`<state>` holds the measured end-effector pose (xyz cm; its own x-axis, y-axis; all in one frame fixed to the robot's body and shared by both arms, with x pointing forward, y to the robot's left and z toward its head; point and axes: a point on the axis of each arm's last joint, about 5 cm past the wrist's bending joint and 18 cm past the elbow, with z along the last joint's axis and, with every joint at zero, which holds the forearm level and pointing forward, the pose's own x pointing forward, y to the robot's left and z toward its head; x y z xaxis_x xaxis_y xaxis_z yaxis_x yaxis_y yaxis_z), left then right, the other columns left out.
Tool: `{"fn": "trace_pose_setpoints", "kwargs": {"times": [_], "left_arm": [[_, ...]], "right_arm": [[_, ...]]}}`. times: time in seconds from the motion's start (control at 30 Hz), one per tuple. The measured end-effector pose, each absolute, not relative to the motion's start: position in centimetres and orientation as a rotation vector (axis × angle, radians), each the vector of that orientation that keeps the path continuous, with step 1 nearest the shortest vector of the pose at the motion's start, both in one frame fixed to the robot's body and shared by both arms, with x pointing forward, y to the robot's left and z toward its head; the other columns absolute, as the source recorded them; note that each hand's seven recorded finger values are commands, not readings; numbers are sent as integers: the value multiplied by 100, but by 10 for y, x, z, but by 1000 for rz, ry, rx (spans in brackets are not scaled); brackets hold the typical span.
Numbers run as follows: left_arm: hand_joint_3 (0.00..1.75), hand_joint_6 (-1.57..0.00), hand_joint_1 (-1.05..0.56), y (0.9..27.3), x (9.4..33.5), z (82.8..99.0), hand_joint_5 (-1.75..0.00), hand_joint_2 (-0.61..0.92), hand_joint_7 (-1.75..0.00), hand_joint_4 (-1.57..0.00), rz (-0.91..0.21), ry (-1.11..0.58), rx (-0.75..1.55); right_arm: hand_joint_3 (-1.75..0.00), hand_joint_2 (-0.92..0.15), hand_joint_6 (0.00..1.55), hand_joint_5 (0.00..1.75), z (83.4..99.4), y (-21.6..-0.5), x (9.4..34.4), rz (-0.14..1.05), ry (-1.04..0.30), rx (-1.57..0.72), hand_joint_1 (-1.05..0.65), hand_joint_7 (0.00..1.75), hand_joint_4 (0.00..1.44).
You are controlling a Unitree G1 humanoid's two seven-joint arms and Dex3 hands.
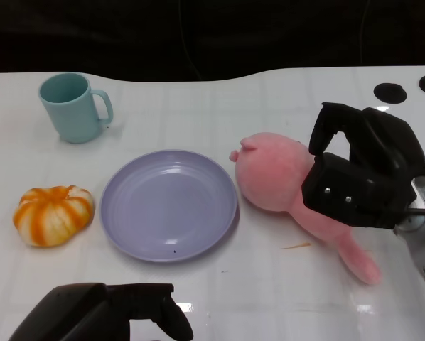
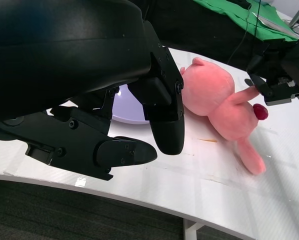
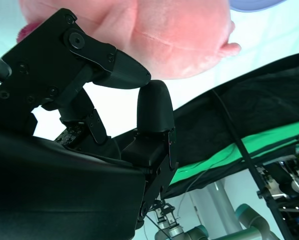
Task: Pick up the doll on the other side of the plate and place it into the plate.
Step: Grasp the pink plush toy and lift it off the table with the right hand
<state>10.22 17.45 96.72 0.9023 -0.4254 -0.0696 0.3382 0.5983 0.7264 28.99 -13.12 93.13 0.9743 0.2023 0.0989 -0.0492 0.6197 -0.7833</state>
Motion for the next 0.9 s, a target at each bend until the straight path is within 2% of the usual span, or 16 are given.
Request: {"fn": "trace_pose_setpoints", "kwargs": {"times": [0.27, 0.3, 0.37, 0.4, 0.43, 0.47, 0.5, 0.53, 0.6, 0.63, 0.67, 0.73, 0.9], "left_arm": [[40, -73, -22, 174, 102, 967, -164, 92, -88, -63, -444, -115, 817], [40, -72, -22, 174, 102, 967, -164, 92, -88, -62, -444, -116, 817], [40, -72, -22, 174, 102, 967, -165, 92, -88, -62, -445, -116, 818], [40, -73, -21, 174, 102, 967, -164, 91, -88, -61, -445, -116, 818], [39, -73, -21, 174, 102, 967, -163, 91, -87, -61, -445, -116, 818], [38, -73, -21, 174, 102, 967, -161, 91, -87, -62, -445, -117, 817], [38, -73, -21, 174, 102, 967, -159, 92, -87, -62, -445, -117, 817], [38, -73, -21, 174, 102, 967, -159, 92, -86, -63, -445, -117, 817], [37, -73, -21, 174, 102, 968, -160, 92, -86, -63, -445, -118, 817], [37, -73, -21, 174, 103, 968, -161, 92, -86, -63, -445, -119, 817], [37, -73, -21, 174, 103, 968, -161, 92, -86, -63, -445, -120, 817], [37, -73, -21, 174, 103, 968, -162, 92, -86, -62, -445, -121, 816], [38, -73, -21, 175, 103, 968, -162, 92, -86, -62, -445, -122, 817]], "right_arm": [[-144, -28, 78, 175, 938, -129, 289, 146, -228, -873, -13, 175, 97], [-144, -26, 79, 175, 941, -129, 289, 141, -232, -870, -14, 157, 96], [-144, -26, 80, 175, 947, -128, 288, 123, -223, -862, -15, 142, 95], [-117, -36, 74, 153, 950, -128, 287, 117, -203, -859, -19, 108, 86], [-100, -43, 76, 145, 954, -128, 285, 112, -167, -854, -21, 85, 83], [-73, -57, 72, 131, 958, -128, 283, 113, -121, -852, -27, 63, 75], [-41, -75, 63, 118, 962, -129, 282, 122, -76, -854, -39, 40, 70], [-25, -83, 59, 113, 967, -129, 279, 133, -28, -857, -44, 30, 69], [-15, -90, 49, 82, 977, -132, 275, 161, 49, -870, -53, 14, 56], [-17, -91, 41, 60, 982, -134, 273, 175, 81, -885, -60, 6, 47], [-18, -92, 38, 50, 986, -135, 270, 191, 115, -911, -64, 3, 44], [-21, -92, 32, 39, 991, -136, 266, 217, 161, -966, -72, 1, 40], [-22, -92, 27, 31, 1003, -135, 255, 238, 148, -1113, -85, 0, 32]]}}
